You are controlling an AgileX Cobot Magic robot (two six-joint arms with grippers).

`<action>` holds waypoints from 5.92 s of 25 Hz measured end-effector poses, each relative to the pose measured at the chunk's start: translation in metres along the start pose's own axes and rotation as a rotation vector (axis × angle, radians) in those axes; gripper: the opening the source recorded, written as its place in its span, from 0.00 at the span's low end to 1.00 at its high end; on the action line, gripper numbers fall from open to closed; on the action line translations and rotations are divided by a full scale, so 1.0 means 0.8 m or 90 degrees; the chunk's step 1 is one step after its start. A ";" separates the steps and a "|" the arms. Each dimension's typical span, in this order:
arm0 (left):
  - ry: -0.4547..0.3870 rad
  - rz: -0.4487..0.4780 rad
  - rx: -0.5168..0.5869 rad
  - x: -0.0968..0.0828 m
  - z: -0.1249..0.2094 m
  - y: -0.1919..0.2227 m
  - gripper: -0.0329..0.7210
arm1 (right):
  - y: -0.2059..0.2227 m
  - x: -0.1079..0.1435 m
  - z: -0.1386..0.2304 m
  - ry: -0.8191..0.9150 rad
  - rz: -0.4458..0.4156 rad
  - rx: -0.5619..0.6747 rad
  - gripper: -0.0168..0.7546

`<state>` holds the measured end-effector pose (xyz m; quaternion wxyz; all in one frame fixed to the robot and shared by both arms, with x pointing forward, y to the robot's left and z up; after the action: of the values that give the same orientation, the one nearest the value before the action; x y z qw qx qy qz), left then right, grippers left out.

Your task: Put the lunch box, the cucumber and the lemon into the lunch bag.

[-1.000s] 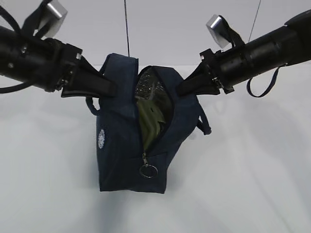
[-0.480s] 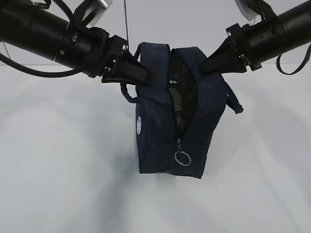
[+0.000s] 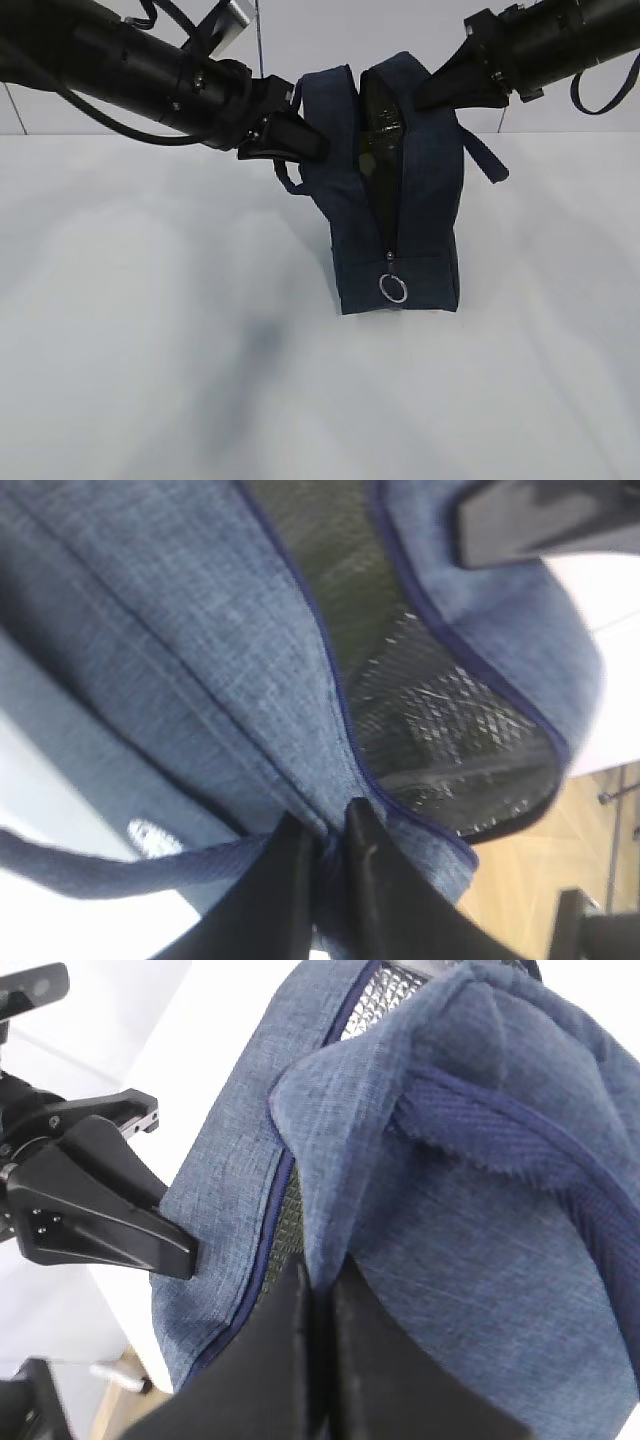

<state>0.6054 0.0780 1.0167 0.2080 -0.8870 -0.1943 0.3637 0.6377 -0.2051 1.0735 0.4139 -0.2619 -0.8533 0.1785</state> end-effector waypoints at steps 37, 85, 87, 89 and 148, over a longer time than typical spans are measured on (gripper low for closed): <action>0.028 -0.072 -0.001 0.033 -0.005 0.018 0.07 | 0.036 -0.045 0.000 0.006 0.000 -0.028 0.36; 0.029 -0.073 -0.001 0.034 -0.005 0.018 0.07 | -0.059 0.071 0.149 -0.092 0.078 0.089 0.53; 0.029 -0.073 -0.001 0.034 -0.005 0.018 0.07 | -0.050 0.067 0.166 -0.092 0.046 0.086 0.53; 0.029 -0.073 -0.001 0.034 -0.005 0.018 0.07 | -0.041 0.061 0.183 -0.096 0.032 0.086 0.53; 0.027 -0.044 0.021 0.028 -0.001 0.019 0.07 | 0.128 -0.088 0.229 -0.421 -0.067 -0.086 0.54</action>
<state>0.6237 0.0762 0.9970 0.2389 -0.8839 -0.2142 0.3403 0.5586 -0.1808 0.8684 0.1054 -0.1726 -0.9636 0.1750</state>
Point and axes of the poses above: a point on each arm's last joint axis where the gripper is mounted, y pointing out along that axis toward the gripper, x along the wrist's bending axis when the last joint is at zero, z = x × y, the point moved 1 cm from there along y, pointing out along that axis toward the gripper, and after that the axes turned 5 degrees about y, right-handed, at the moved point
